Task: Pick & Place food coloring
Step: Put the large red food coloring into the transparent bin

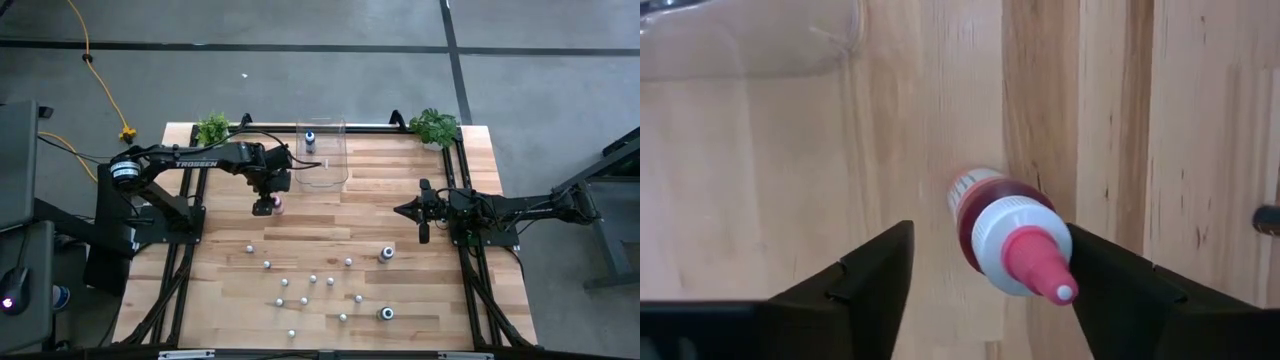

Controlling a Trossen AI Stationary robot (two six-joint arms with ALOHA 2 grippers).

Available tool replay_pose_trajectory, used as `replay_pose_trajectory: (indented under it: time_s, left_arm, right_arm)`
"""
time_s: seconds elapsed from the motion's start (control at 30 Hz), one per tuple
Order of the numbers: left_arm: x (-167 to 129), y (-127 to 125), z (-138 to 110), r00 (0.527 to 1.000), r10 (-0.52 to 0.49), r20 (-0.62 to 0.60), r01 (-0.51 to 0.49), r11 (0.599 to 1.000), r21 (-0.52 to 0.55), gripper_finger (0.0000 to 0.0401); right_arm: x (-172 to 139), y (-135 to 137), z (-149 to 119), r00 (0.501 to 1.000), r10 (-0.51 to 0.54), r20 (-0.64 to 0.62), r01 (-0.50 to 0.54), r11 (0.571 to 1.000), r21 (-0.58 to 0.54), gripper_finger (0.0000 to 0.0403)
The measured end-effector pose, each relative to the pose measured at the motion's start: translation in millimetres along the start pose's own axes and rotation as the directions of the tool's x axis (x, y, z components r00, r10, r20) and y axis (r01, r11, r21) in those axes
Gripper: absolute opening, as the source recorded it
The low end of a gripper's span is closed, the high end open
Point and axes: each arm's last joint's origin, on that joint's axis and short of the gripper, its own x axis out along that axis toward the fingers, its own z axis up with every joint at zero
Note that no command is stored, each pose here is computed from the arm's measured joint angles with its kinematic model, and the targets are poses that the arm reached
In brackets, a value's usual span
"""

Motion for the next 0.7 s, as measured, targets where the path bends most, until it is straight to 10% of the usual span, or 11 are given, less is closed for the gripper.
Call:
replay_pose_trajectory:
  time_s: [0.7]
  left_arm:
    - [-2.4, 0.3, 2.0, 1.0, 0.001, 0.012, 0.0, 0.993, -0.118, 0.0099]
  right_arm:
    - [0.0, 0.0, 0.0, 1.0, 0.0, 0.0, 0.0, 1.0, 0.0, 0.0]
